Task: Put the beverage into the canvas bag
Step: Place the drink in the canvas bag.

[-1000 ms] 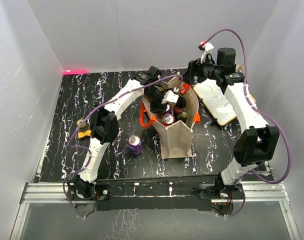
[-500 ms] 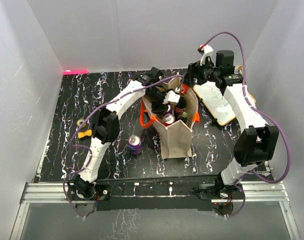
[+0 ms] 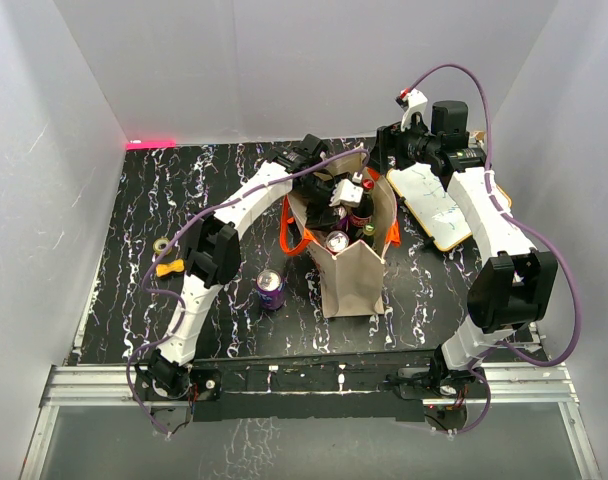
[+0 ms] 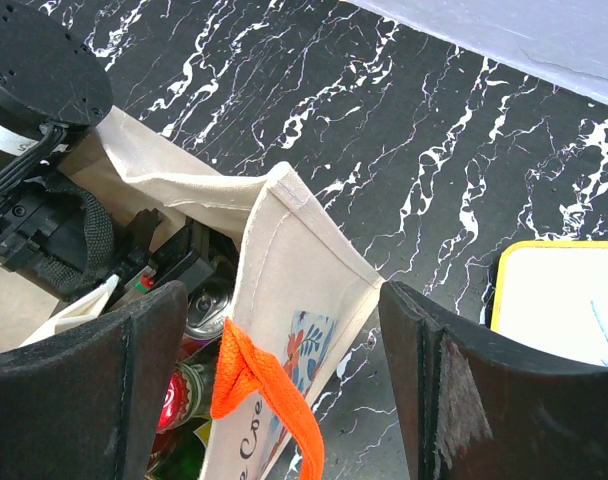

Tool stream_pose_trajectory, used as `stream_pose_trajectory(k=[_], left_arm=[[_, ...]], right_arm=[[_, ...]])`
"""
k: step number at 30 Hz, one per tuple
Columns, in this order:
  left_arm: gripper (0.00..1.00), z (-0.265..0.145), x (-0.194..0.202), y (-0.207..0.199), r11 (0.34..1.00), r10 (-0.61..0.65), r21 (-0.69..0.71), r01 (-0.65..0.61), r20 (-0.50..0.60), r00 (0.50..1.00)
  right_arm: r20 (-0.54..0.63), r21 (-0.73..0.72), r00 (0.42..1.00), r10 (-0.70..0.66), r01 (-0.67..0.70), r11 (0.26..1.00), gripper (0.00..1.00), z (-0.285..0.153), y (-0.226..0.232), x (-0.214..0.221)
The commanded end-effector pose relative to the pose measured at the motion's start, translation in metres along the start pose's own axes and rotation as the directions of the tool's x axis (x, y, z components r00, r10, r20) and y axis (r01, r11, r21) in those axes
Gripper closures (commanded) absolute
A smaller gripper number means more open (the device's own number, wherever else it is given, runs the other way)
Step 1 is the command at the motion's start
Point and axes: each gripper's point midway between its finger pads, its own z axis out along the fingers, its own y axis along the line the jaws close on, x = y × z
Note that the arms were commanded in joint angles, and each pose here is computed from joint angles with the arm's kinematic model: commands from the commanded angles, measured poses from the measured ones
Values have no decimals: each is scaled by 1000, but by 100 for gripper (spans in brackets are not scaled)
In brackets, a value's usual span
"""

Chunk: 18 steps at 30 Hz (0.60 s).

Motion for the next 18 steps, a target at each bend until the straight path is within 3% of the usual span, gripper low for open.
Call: stream_pose_trajectory(k=[1, 6, 18], left_arm=[[10, -1, -23, -12, 1000, -6, 27, 5, 52, 999], [3, -9, -28, -8, 1000, 5, -3, -5, 52, 999], [3, -46, -50, 9, 991, 20, -130, -11, 62, 998]], right_arm=[[45, 12, 998, -45, 45, 999, 20, -5, 0, -14], [47, 18, 998, -47, 47, 999, 20, -7, 0, -15], [71, 30, 996, -56, 54, 998, 21, -12, 1, -26]])
